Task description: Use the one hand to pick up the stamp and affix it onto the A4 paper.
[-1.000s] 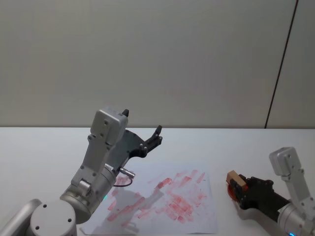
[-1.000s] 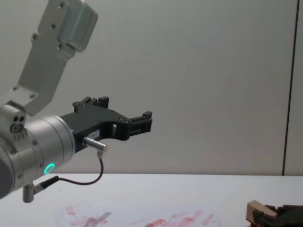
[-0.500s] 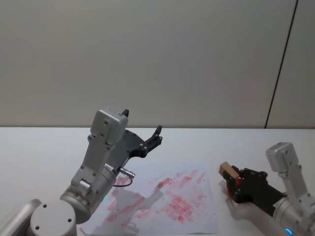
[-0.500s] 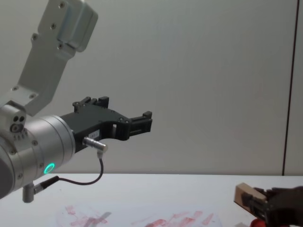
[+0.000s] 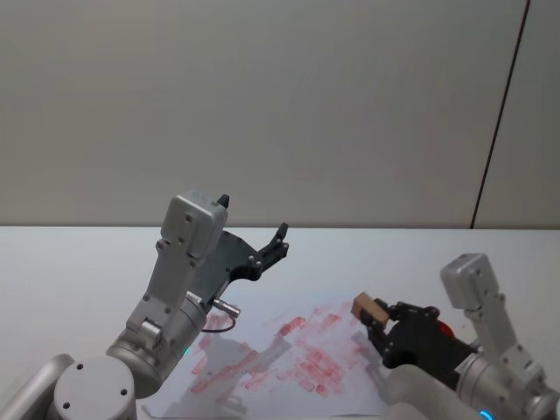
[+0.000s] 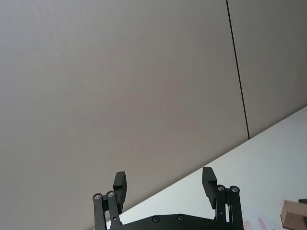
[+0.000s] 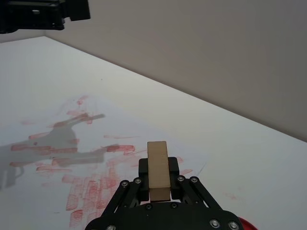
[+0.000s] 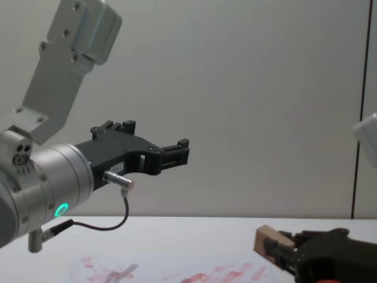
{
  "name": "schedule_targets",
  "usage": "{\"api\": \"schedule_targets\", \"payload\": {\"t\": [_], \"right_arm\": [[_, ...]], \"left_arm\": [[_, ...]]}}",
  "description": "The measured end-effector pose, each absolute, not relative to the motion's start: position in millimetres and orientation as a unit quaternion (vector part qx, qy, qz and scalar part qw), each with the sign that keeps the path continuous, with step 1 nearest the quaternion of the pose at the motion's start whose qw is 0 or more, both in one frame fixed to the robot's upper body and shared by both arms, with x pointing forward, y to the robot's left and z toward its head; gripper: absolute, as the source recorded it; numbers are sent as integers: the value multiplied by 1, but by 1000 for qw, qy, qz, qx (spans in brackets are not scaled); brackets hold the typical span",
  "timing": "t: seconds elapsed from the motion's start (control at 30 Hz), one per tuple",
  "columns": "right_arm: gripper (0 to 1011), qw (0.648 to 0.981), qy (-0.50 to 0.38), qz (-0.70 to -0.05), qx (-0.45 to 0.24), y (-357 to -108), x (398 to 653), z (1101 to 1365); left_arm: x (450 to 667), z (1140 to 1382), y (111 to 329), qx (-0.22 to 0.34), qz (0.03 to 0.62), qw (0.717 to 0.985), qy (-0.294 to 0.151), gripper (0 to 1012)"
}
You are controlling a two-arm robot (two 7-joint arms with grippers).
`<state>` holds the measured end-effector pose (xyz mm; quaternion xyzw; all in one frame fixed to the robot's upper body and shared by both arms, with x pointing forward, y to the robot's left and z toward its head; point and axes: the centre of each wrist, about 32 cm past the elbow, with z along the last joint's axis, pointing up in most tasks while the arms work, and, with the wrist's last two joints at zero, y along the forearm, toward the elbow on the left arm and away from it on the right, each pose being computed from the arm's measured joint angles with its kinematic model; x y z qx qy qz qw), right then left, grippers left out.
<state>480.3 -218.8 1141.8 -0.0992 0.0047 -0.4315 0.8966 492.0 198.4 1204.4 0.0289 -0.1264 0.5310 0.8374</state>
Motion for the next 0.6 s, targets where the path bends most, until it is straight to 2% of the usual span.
{"api": "schedule_targets", "payload": {"t": [0.6], "right_arm": [[216,914,21,-386,-120,-201,468,1128]], "left_arm": [[492,1204,198,29,531,837,-126,1002]]}}
